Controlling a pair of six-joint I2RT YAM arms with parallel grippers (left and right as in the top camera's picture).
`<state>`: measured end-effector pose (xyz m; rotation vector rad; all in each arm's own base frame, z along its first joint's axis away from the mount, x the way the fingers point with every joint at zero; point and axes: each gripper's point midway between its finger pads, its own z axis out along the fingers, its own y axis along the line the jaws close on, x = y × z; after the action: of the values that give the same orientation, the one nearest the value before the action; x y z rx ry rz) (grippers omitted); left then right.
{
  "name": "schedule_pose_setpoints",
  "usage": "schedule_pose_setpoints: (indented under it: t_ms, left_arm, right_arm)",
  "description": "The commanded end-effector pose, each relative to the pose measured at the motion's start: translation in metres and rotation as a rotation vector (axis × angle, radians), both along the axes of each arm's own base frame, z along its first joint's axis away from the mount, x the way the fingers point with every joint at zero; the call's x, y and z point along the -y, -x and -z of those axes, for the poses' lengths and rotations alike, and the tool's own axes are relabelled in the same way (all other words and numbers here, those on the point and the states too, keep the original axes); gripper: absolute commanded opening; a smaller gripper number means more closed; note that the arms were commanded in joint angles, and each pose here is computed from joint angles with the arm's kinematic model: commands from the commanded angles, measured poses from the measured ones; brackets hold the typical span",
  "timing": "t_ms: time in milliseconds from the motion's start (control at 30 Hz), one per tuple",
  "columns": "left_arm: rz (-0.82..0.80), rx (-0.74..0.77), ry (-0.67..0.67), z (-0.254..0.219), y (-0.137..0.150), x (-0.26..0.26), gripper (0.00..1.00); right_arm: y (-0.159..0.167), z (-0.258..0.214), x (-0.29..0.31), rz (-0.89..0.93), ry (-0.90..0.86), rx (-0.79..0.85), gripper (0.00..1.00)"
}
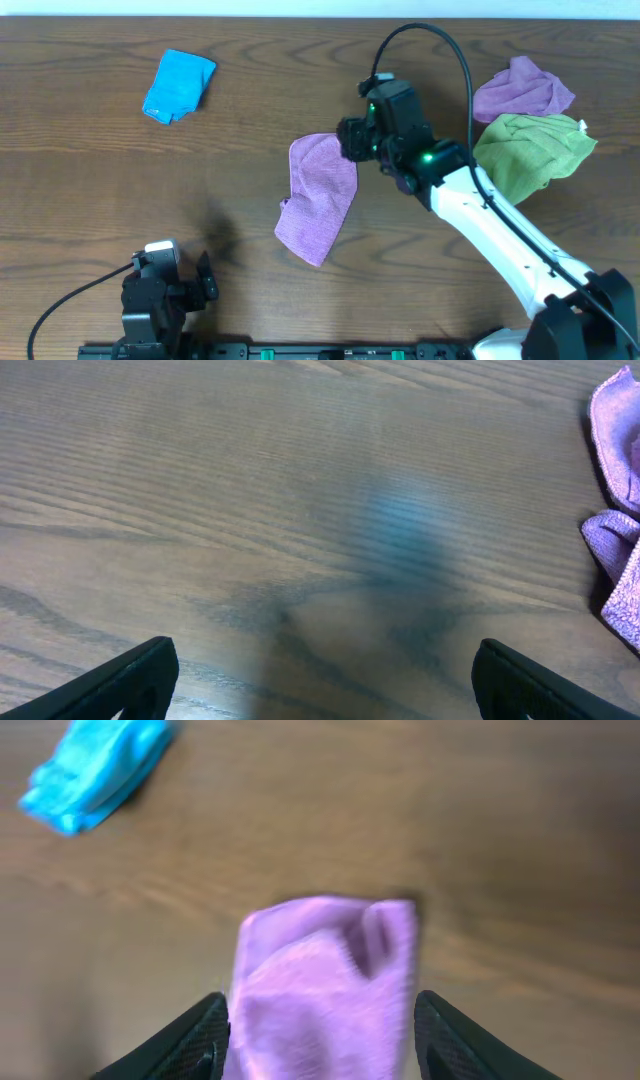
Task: Fold the cloth
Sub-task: 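Lift the purple cloth with the right gripper and drag it toward center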
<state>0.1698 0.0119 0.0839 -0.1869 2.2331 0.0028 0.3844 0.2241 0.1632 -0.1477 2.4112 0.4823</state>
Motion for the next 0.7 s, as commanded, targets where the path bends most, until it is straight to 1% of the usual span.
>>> schedule_pose_setpoints:
  t_ms: [0,133,500,667]
  left_arm:
    - [0.012,-0.03,-0.011,0.008,0.004,0.001,0.95]
    - [0.012,-0.031,-0.011,0.009,0.004,0.001,0.95]
    - [0.012,-0.031,-0.011,0.009,0.004,0.001,0.95]
    - [0.012,-0.03,-0.011,0.008,0.004,0.001,0.95]
  right_arm:
    - [0.013,0.014,-0.028,-0.015,-0.103,-0.112,0.59]
    - [0.015,0.039,-0.038,0.087,-0.159,-0.224,0.51]
    - [0.001,0.093,-0.048,0.293,-0.226,-0.338,0.48]
    - [0.001,0.109,-0.046,0.335,-0.223,-0.373,0.49]
